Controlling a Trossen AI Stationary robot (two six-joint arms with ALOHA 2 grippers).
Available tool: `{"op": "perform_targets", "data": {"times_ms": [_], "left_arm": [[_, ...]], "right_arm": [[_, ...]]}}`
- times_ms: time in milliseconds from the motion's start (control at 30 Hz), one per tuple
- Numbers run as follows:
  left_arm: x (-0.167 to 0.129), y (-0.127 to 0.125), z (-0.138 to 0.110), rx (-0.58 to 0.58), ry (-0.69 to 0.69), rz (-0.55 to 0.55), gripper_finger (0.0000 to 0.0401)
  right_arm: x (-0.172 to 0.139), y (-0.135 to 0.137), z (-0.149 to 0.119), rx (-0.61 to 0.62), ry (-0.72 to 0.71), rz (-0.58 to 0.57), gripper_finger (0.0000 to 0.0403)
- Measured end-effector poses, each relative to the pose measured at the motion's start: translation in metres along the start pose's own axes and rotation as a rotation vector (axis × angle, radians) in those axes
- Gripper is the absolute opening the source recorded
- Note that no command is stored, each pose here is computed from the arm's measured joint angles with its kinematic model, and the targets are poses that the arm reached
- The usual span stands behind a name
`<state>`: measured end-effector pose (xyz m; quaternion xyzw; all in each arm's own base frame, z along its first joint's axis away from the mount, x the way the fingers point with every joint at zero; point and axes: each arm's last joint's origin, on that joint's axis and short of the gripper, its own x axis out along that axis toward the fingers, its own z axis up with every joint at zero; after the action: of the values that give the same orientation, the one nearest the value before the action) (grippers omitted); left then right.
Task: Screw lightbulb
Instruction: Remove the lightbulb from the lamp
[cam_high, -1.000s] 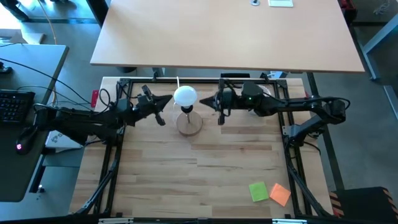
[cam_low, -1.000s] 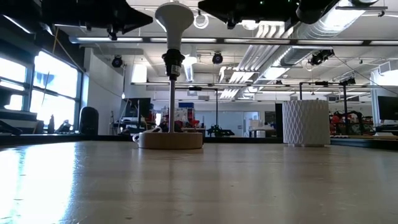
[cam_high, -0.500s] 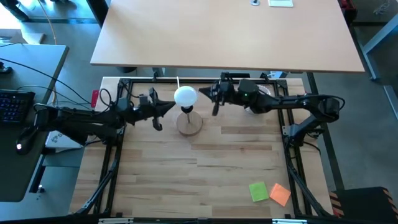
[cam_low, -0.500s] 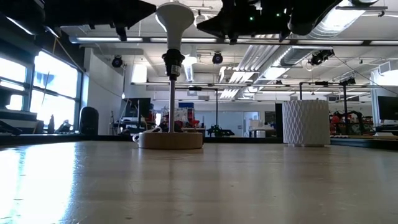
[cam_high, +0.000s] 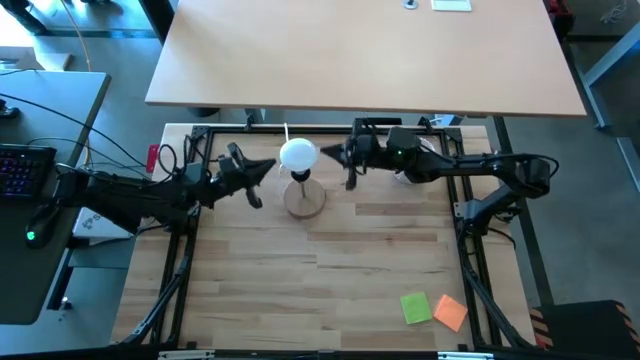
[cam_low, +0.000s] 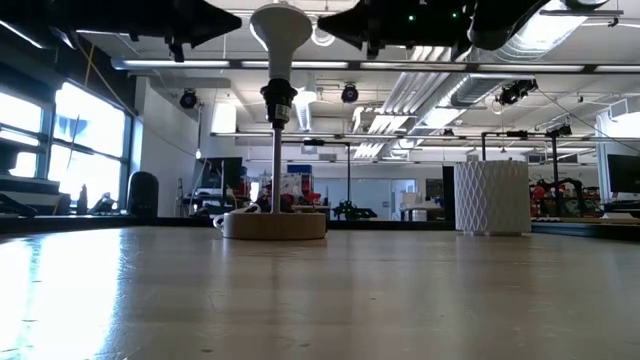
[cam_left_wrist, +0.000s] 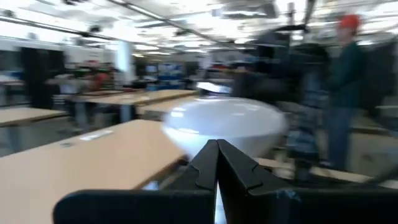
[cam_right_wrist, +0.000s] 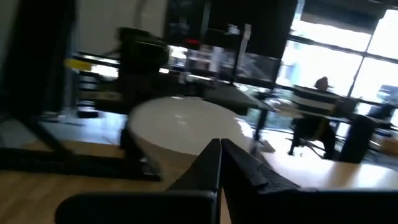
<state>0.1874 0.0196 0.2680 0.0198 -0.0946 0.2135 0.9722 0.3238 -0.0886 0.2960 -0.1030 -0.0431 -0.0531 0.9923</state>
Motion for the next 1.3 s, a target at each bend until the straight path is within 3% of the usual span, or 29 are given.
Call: {"op": "perform_targets", "data": {"times_ms": [167,500,867,1033,1200,1300], "left_arm": [[0.004,0.017,0.003,-0.024,-0.034,0.085,0.0000],[0.016,0.024,-0.005,-0.158,-0.035,-0.178,0.0000],[0.012,0.006,-0.006,-0.217,-0.004,-0.330,0.0000],[0.008,0.009,-0.008,-0.164,0.048,-0.206,0.0000],[0.008,0.023,-0.013,-0.047,0.102,0.055,0.0000],[0.010,0.032,-0.010,-0.046,0.062,0.065,0.0000]], "right_arm": [[0.002,0.010,0.001,0.002,-0.023,0.108,0.0002],[0.005,-0.002,-0.013,0.031,0.021,0.041,0.0002],[0.004,-0.023,-0.022,0.095,0.069,-0.233,0.0002],[0.003,-0.019,-0.017,0.067,0.065,-0.194,0.0002],[0.001,-0.004,-0.002,0.050,-0.006,0.004,0.0002],[0.002,0.001,-0.003,0.052,-0.007,0.047,0.0002]]}}
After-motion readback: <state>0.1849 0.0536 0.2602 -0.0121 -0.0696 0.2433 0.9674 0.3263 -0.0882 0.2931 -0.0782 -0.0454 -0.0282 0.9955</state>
